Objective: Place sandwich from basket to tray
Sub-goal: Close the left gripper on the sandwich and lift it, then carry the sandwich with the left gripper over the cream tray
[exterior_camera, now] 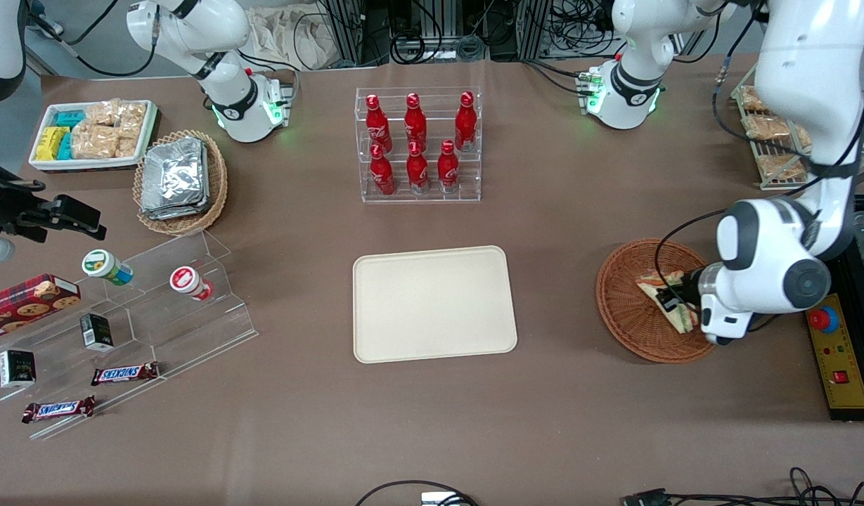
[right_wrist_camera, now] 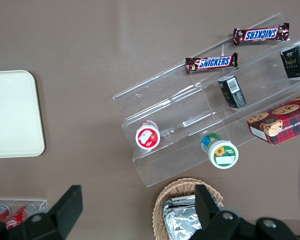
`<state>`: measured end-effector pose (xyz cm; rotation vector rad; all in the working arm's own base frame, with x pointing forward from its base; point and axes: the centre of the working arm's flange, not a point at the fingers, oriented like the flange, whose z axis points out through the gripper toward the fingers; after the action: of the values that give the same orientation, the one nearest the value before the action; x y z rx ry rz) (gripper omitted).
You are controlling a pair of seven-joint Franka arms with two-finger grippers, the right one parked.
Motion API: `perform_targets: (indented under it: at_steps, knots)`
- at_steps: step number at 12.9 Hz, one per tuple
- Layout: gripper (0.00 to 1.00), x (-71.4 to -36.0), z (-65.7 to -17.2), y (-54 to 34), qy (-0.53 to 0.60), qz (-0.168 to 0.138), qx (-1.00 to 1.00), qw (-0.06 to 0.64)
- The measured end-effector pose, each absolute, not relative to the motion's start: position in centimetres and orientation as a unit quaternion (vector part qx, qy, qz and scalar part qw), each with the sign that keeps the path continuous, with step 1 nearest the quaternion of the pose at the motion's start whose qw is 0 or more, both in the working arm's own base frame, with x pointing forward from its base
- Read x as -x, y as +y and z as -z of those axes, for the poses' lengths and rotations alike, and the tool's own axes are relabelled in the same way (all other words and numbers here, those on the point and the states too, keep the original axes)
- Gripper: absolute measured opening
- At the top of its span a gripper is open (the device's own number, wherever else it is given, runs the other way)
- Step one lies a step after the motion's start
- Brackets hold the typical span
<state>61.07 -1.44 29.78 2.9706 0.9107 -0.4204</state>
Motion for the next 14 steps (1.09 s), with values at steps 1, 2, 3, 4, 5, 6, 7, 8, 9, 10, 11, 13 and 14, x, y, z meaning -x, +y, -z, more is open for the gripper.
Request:
perform_targets:
  at_steps: [1,2,3,4,5,6,7,8,9,10,11,13,14]
  knots:
    - [0.25,-61.2,-33.1,-2.3,0.281,0.124,-0.952,0.006]
    - [0.25,-61.4,-36.5,-3.8,0.267,0.114,-0.957,0.011]
    - [0.25,-61.5,-39.9,-5.8,0.249,0.106,-0.962,0.015]
    - [0.25,-61.7,-42.9,-8.0,0.23,0.098,-0.968,0.021]
    - [0.23,-61.8,-45.2,-10.3,0.21,0.09,-0.973,0.028]
    - [0.2,-61.9,-46.5,-12.6,0.191,0.082,-0.978,0.035]
    - [0.2,-61.7,-46.9,-15.1,0.17,0.079,-0.982,0.038]
    - [0.18,-61.4,-46.5,-17.8,0.146,0.08,-0.985,0.035]
    - [0.18,-61.2,-45.7,-20.7,0.121,0.082,-0.989,0.028]
    - [0.18,-60.9,-44.5,-23.5,0.098,0.087,-0.991,0.024]
    - [0.18,-60.7,-43.2,-26.2,0.077,0.094,-0.992,0.023]
    - [0.18,-60.8,-40.3,-30.2,0.05,0.109,-0.992,0.027]
    - [0.18,-60.9,-38.6,-32.1,0.039,0.115,-0.992,0.03]
